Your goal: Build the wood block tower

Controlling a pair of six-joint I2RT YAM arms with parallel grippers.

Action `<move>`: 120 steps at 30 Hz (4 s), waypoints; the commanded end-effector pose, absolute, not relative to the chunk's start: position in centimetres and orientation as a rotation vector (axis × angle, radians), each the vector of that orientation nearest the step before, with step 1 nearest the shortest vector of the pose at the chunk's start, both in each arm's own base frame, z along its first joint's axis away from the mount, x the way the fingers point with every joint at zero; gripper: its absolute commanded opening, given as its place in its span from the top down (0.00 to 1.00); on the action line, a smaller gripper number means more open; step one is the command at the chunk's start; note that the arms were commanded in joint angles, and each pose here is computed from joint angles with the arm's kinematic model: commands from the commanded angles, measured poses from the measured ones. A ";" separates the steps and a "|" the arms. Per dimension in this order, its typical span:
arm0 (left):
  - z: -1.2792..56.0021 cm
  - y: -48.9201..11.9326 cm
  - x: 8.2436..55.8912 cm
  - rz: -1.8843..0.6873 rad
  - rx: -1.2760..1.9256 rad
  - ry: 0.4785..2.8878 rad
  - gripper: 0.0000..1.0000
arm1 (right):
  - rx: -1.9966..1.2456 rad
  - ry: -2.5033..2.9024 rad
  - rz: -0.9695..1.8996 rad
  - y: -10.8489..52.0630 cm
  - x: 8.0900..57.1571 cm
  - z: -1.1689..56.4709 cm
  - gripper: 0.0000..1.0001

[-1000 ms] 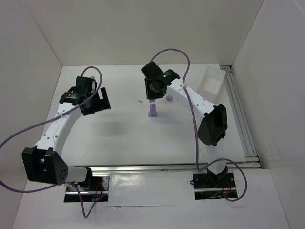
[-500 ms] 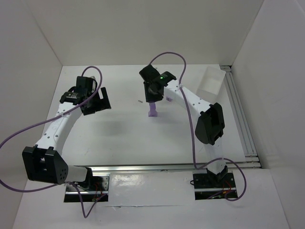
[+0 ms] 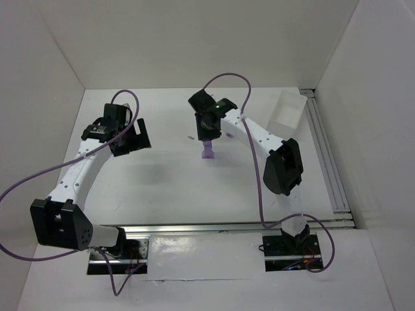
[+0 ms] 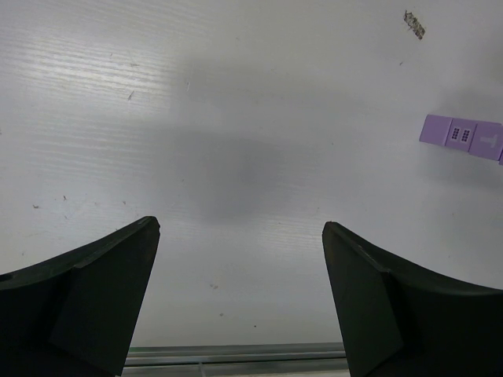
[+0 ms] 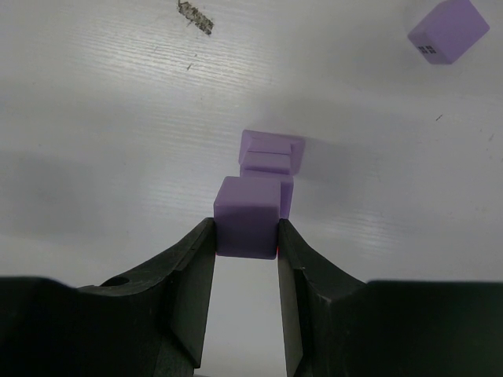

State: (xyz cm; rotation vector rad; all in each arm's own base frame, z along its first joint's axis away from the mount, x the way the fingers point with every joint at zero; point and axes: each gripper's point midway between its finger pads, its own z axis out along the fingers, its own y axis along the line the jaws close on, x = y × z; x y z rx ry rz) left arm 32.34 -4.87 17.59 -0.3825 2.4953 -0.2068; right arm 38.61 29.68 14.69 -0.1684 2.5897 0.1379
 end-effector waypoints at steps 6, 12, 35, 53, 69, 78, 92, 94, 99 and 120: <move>18.3 -5.0 33.3 -0.229 -0.414 2.464 0.02 | -0.140 2.563 0.130 29.3 38.1 16.6 0.70; 18.3 -5.0 33.3 -0.229 -0.414 2.464 0.02 | -0.143 2.572 0.122 29.0 37.8 16.5 0.70; 17.9 -5.1 33.1 -0.238 -0.412 2.475 0.02 | -0.121 2.594 0.080 28.5 37.6 15.8 0.70; 18.2 -5.1 33.1 -0.241 -0.411 2.466 0.02 | -0.136 2.598 0.096 29.5 37.8 15.5 0.70; 18.2 -5.1 33.1 -0.241 -0.411 2.466 0.02 | -0.153 2.610 0.096 29.8 38.0 15.0 0.50; 18.2 -5.1 33.1 -0.241 -0.411 2.466 0.02 | -0.167 2.616 0.086 29.7 37.8 15.0 0.48; 17.9 -5.1 32.9 -0.238 -0.412 2.475 0.02 | -0.165 2.609 0.093 29.9 38.1 15.1 0.60; 17.9 -5.1 32.9 -0.238 -0.412 2.475 0.02 | -0.162 2.604 0.083 29.8 38.2 15.2 0.61; 17.9 -5.1 32.9 -0.238 -0.412 2.475 0.02 | -0.160 2.597 0.090 29.9 38.3 15.5 0.61; 18.0 -5.1 33.1 -0.241 -0.411 2.466 0.02 | -0.165 2.621 0.051 29.4 38.0 14.4 0.58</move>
